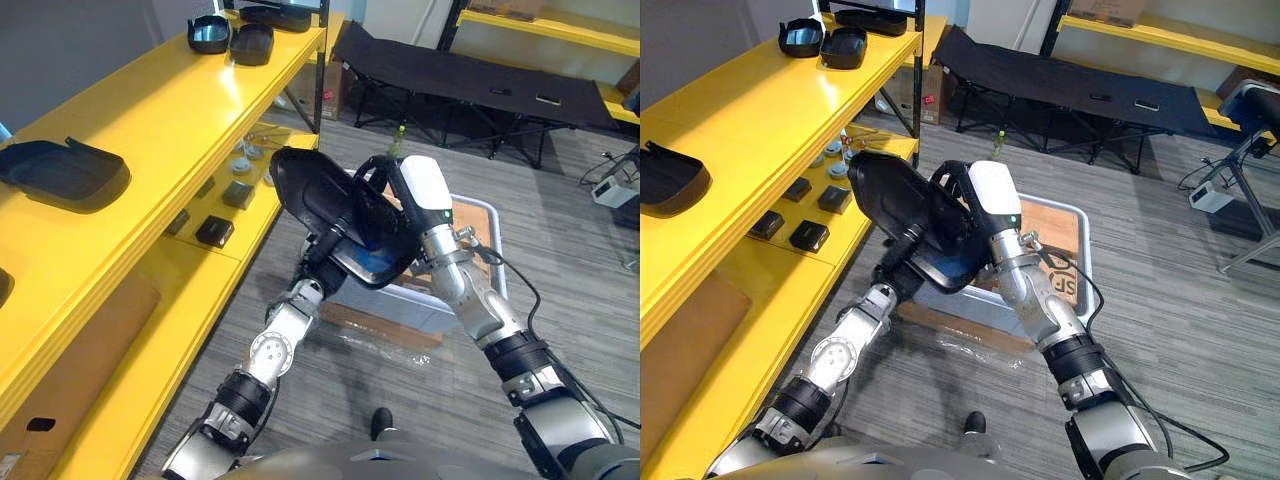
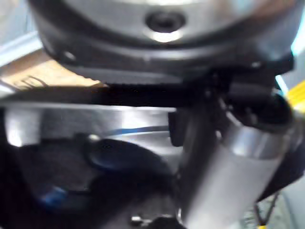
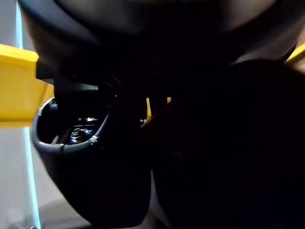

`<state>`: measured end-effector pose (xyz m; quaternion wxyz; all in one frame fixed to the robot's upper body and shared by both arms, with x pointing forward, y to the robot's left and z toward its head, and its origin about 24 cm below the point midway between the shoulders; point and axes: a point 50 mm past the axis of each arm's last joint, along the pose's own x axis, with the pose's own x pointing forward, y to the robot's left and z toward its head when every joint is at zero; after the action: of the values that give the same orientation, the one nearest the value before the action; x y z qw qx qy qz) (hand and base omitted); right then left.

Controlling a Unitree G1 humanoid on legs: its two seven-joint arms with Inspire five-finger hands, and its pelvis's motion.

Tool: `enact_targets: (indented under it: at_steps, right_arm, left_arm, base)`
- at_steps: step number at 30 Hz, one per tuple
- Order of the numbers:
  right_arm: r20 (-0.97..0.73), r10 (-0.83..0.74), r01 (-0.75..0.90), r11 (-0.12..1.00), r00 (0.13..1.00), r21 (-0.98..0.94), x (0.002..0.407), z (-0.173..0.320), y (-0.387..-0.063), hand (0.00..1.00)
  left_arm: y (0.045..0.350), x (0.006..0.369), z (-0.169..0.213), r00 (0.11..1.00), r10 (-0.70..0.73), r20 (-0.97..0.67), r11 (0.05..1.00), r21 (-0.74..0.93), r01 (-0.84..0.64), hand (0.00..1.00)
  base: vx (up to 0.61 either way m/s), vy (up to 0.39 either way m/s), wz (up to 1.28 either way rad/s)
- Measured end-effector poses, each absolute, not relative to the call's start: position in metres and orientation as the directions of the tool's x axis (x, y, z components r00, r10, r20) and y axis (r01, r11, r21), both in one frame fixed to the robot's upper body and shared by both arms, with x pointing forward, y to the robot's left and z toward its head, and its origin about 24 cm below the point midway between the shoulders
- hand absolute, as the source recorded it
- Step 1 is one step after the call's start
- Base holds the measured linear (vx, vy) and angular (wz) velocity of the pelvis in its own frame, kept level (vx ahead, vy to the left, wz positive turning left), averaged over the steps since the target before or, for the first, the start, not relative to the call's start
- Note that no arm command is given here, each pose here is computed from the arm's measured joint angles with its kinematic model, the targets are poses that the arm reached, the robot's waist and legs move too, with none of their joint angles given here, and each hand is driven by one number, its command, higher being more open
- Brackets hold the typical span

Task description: Walk over and take three plastic housings, then place them on the shelf

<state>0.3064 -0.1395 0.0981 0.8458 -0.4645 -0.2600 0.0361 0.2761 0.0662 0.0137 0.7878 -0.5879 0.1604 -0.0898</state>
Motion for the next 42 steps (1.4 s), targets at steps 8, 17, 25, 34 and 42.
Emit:
enact_targets:
  at_steps: [8, 17, 25, 34, 42]
  right_arm:
    - [0.408, 0.314, 0.13, 0.635, 0.857, -0.762, 0.301, 0.092, -0.12, 0.0]
    - [0.435, 0.291, 0.152, 0.658, 0.852, -0.737, 0.294, 0.093, -0.122, 1.0]
    - [0.448, 0.223, 0.083, 0.818, 0.866, -0.569, 0.278, 0.092, -0.124, 1.0]
    - [0.538, 0.077, 0.175, 0.898, 0.84, -0.403, 0.265, 0.116, -0.139, 1.0]
    - [0.312, -0.356, 0.418, 0.895, 0.881, -0.157, 0.229, 0.069, -0.19, 1.0]
  left_arm:
    - [0.074, 0.271, 0.003, 0.949, -0.269, -0.167, 0.274, -0.957, -0.09, 0.0]
    - [0.073, 0.271, 0.005, 0.954, -0.272, -0.124, 0.293, -0.955, -0.041, 0.0]
    - [0.088, 0.276, 0.039, 0.992, -0.126, -0.029, 0.472, -0.881, 0.034, 0.0]
    - [0.135, 0.276, 0.077, 0.966, 0.235, 0.11, 0.787, -0.604, -0.123, 0.0]
    - [0.179, 0.248, 0.064, 0.792, 0.578, 0.198, 0.816, -0.128, -0.563, 0.0]
  base:
    - [0.0, 0.0, 0.0]
    - [0.0, 0.0, 0.0]
    - [0.0, 0.0, 0.0]
    - [0.0, 0.0, 0.0]
    - [0.0, 0.003, -0.05]
